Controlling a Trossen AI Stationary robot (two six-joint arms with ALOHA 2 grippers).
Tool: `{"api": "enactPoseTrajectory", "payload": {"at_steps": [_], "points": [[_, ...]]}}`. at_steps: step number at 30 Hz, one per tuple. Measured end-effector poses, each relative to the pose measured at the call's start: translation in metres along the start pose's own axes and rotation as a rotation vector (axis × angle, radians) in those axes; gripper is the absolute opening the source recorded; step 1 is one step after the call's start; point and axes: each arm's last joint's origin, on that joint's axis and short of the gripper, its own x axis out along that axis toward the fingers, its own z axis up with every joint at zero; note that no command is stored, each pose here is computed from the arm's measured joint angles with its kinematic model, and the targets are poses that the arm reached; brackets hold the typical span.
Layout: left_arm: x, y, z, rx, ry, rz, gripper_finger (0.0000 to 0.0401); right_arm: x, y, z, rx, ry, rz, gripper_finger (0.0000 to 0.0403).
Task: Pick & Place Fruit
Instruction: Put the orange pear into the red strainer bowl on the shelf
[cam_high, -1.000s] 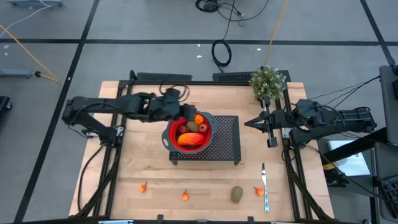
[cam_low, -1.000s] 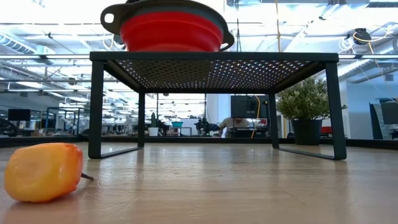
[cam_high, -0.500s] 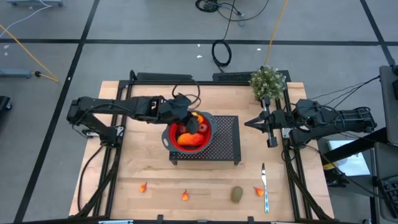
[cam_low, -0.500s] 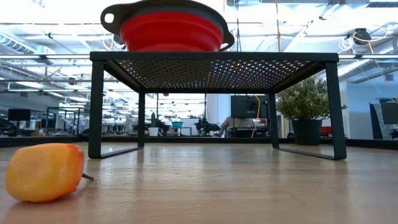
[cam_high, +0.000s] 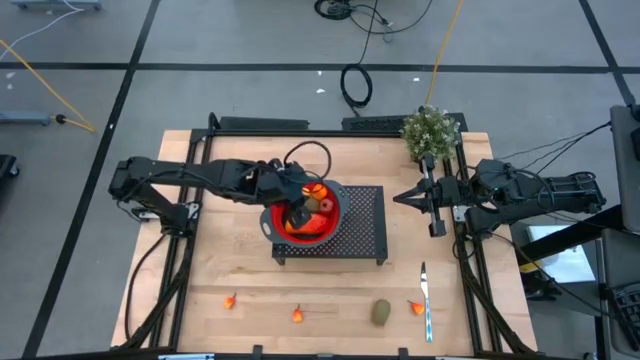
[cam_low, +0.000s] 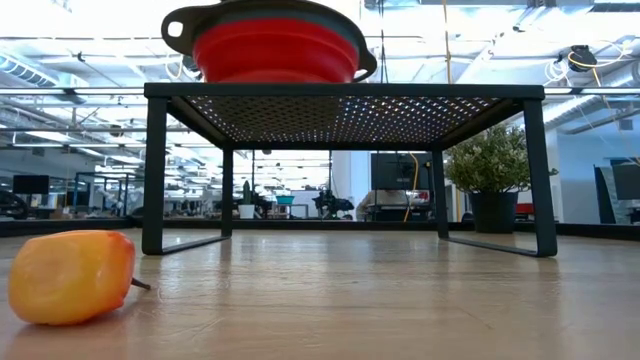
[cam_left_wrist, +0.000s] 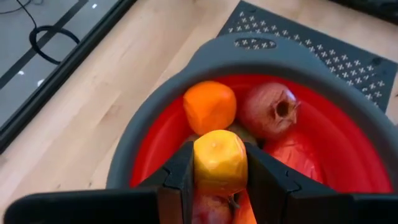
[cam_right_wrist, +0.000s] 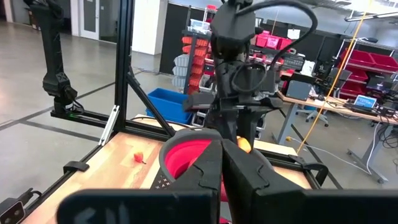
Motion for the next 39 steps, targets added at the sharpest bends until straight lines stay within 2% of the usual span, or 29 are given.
{"api": "enactPoseTrajectory", "payload": {"at_steps": [10,29,32,39], "points": [[0.024,-0.006,-0.005,0.023,0.071,0.027,0.0108,0.0,0.0,0.0,0.0,-0.001,-0.001,0.0004],[0.024,-0.004,-0.005,0.006,0.081,0.032,0.011,0.0,0.0,0.0,0.0,-0.001,-0.001,0.0004],[0.024,-0.004,-0.005,0.003,0.082,0.029,0.0124,0.0,0.0,0.0,0.0,-0.001,-0.001,0.0004],[0.024,-0.002,-0.004,-0.021,0.081,0.035,0.0185,0.0,0.0,0.0,0.0,-0.001,-0.001,0.0004]]}}
